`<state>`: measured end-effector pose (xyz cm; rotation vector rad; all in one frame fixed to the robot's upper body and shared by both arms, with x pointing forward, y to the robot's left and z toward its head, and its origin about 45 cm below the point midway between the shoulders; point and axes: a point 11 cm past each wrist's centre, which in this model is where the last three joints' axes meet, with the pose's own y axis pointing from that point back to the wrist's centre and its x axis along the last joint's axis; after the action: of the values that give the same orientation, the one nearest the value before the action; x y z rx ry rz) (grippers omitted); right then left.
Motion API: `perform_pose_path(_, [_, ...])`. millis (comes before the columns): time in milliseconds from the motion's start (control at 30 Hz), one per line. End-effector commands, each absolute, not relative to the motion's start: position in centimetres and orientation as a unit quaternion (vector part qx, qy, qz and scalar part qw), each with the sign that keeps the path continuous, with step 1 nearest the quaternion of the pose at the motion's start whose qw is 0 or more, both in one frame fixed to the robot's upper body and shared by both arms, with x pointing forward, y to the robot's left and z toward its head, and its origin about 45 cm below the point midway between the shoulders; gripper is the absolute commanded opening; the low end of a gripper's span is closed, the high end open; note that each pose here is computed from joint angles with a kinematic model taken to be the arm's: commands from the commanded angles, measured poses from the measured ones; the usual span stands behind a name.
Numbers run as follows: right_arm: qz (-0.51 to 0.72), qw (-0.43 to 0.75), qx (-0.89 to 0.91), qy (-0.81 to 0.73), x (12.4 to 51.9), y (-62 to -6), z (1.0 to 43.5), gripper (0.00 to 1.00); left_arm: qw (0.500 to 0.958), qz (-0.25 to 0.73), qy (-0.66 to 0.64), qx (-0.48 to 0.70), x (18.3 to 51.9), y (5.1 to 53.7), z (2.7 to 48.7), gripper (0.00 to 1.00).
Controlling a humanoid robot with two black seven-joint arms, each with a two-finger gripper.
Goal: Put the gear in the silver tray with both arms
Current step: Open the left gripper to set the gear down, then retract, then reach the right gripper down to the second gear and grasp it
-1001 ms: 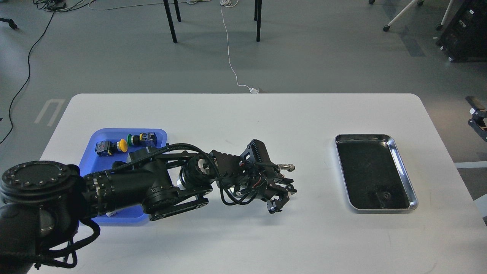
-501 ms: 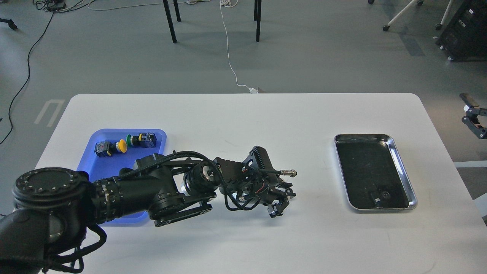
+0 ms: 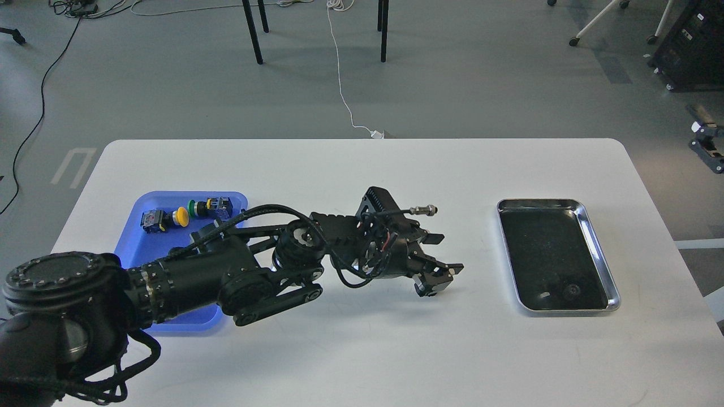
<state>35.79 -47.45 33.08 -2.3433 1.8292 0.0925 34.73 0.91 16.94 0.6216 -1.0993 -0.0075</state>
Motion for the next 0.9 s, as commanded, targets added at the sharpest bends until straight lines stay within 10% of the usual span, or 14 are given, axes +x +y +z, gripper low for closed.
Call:
perform_pose_path(0, [0.006,0.071,-0.8,0.595,37.2,-46.2,35.0,0.96,0.861,0.069,-0.425,0.271,37.6,3.1,20.1,0.81])
perform_pose_path(367, [-0.115,-0.111,-0.879,0.45,41.3,-37.2,38.1,0.96,0.927,0.362,-0.082,0.058,45.3,16.6,29.4,0.97])
perform_pose_path(868, [-0.266,-0.373,-0.882,0.107,44.3,-14.3,31.7,0.95,0.788,0.52,0.176,-0.281,45.9,32.4,32.3,0.97])
